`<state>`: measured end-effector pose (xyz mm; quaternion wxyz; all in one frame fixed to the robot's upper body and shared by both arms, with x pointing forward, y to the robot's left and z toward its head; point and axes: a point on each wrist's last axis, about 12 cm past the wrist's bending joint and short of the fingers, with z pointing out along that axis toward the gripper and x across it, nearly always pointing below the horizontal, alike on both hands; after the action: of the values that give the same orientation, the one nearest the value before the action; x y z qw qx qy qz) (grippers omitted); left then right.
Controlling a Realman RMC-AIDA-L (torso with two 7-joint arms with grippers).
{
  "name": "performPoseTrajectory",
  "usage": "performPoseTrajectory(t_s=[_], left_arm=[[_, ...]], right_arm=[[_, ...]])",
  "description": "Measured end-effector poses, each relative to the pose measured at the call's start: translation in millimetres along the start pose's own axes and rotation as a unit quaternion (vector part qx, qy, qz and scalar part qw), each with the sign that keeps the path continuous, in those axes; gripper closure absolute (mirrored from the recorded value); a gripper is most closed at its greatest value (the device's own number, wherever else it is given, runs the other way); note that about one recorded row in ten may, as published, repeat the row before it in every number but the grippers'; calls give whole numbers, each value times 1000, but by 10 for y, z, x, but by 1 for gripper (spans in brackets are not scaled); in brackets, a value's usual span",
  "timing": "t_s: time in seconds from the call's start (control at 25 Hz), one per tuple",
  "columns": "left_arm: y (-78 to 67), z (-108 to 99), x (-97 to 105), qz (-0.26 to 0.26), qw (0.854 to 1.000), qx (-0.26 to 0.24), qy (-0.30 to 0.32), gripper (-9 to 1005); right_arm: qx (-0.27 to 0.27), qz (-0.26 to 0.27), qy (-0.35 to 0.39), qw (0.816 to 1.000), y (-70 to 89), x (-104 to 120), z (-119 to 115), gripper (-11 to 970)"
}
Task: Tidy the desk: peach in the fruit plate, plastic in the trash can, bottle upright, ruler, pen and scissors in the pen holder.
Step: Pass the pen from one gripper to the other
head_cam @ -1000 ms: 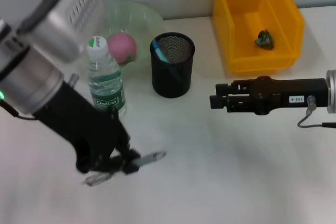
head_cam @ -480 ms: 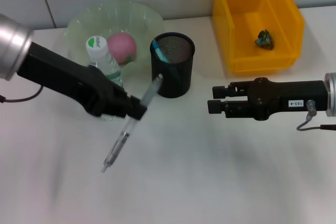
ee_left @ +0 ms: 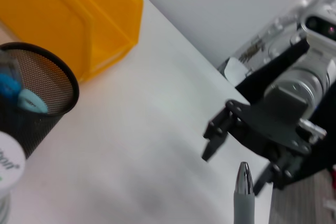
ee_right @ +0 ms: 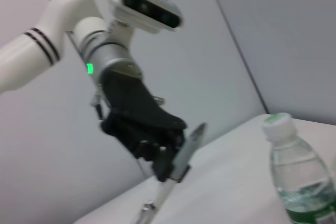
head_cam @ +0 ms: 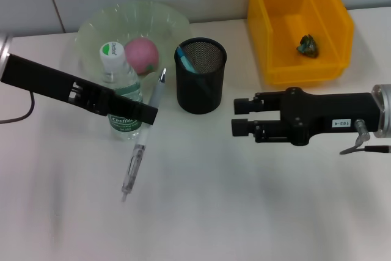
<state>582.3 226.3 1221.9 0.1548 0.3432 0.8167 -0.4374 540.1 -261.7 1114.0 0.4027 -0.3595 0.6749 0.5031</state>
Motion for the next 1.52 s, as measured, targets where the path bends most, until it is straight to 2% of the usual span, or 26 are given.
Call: performPoseTrajectory(t_s=[0.24, 0.36, 0.68, 0.84, 0.88, 0.92, 0.96, 1.0, 1.04, 1.08, 1.12, 1.2, 1.24, 1.28, 1.32, 1.36, 1.4, 1.44, 1.52], left_arm=[[30, -79, 33, -26, 999, 15, -42, 859], [17, -107, 25, -28, 998, 24, -52, 859], [9, -125, 20, -29, 998, 26, -48, 859], [1, -127, 16, -28, 998, 27, -45, 859], [-3, -125, 14, -28, 998, 28, -43, 858], [-3, -125, 14, -28, 998, 28, -43, 858], [-4, -128, 14, -28, 998, 28, -42, 858], [-3, -141, 12, -28, 998, 26, -42, 858], [-3, -141, 12, -28, 998, 26, -42, 858], [0, -151, 11, -30, 998, 25, -42, 858], [0, -151, 11, -30, 998, 25, -42, 858], [11, -179, 1, -46, 998, 22, -48, 858], [11, -179, 1, -46, 998, 22, -48, 858], [16, -189, 1, -55, 997, 21, -50, 858], [16, -189, 1, -55, 997, 21, -50, 858], [16, -189, 1, -55, 997, 21, -50, 858], [51, -212, 26, -82, 995, 17, -57, 858], [51, -212, 26, -82, 995, 17, -57, 858], [65, -217, 34, -92, 994, 15, -61, 858]], right_arm=[[-37, 10, -16, 999, 88, 28, 83, 385], [-52, 35, -34, 997, 122, 78, 120, 385], [-73, 81, -64, 992, 182, 173, 159, 386], [-76, 78, -71, 991, 200, 184, 151, 385], [-73, 39, -71, 994, 223, 216, 117, 385], [-73, 39, -71, 994, 223, 216, 117, 385], [-69, 15, -70, 995, 234, 237, 89, 385], [-57, -35, -67, 996, 242, 252, 26, 385], [-57, -35, -67, 996, 242, 252, 26, 387], [-42, -83, -62, 994, 230, 223, -36, 389], [-42, -83, -62, 994, 230, 223, -36, 390], [-25, -154, -53, 986, 211, 150, -110, 394], [-25, -154, -53, 986, 211, 150, -110, 394], [-12, -208, -51, 977, 198, 122, -140, 394], [-12, -208, -51, 977, 198, 122, -140, 393], [-5, -234, -53, 971, 189, 114, -147, 393], [10, -285, -59, 957, 168, 102, -150, 393], [10, -285, -59, 957, 168, 102, -150, 393], [33, -344, -72, 936, 147, 101, -145, 393]])
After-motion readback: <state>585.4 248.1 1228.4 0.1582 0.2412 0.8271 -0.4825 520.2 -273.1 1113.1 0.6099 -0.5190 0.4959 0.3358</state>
